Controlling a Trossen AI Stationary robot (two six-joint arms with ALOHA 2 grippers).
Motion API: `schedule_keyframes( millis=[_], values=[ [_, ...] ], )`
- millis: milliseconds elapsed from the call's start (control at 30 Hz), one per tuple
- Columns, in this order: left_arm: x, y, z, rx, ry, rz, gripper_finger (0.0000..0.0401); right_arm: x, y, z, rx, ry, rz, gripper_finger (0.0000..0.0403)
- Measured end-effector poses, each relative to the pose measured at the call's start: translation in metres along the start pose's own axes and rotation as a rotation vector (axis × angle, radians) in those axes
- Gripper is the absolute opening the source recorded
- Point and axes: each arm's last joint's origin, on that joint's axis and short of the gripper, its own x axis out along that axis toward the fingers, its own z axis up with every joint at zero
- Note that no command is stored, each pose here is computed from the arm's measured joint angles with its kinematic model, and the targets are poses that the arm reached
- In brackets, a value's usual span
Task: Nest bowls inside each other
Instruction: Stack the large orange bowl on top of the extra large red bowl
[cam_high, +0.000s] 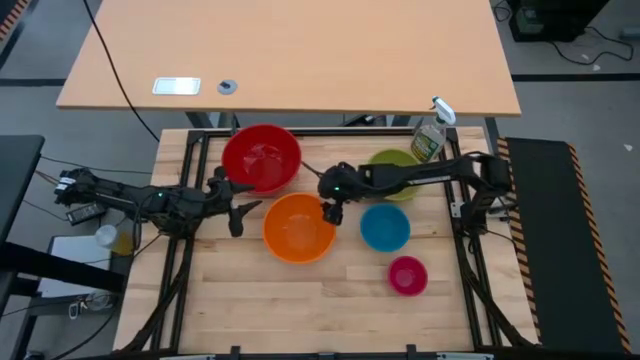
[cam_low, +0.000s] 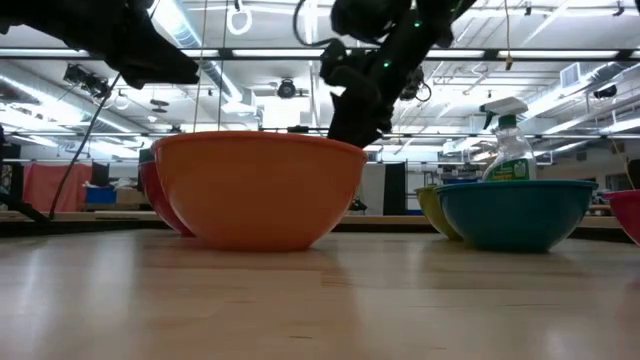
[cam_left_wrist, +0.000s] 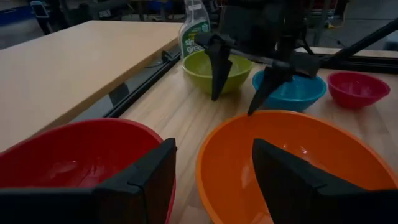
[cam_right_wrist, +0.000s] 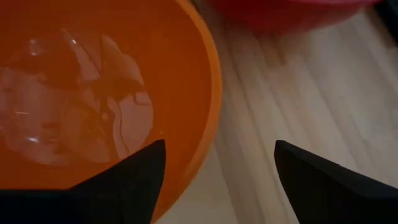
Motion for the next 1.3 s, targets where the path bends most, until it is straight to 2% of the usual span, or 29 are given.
schedule_keyframes(
  millis=[300, 500, 867, 967, 1167, 1300],
  values=[
    [0.000, 0.000, 0.000, 0.000, -0.001, 0.001, 0.0220, 0.031, 0.004, -0.004, -0.010, 0.092, -0.007, 0.0235],
    [0.000, 0.000, 0.000, -0.006, -0.001, 0.000, 0.0220, 0.040, 0.005, -0.008, 0.029, 0.115, -0.012, 0.0162],
    [0.000, 0.000, 0.000, -0.013, 0.001, 0.000, 0.0220, 0.037, 0.006, -0.004, 0.047, 0.096, 0.017, 0.0032],
    [0.000, 0.000, 0.000, -0.012, 0.001, 0.000, 0.0220, 0.037, 0.005, -0.002, 0.051, 0.078, 0.045, 0.0022],
    [0.000, 0.000, 0.000, -0.006, -0.003, -0.001, 0.0220, 0.036, 0.000, 0.003, 0.047, 0.042, 0.112, 0.0027],
    [0.000, -0.001, 0.006, 0.000, -0.052, -0.008, 0.0220, 0.030, -0.004, 0.010, 0.032, -0.021, 0.151, 0.0022]
  ],
)
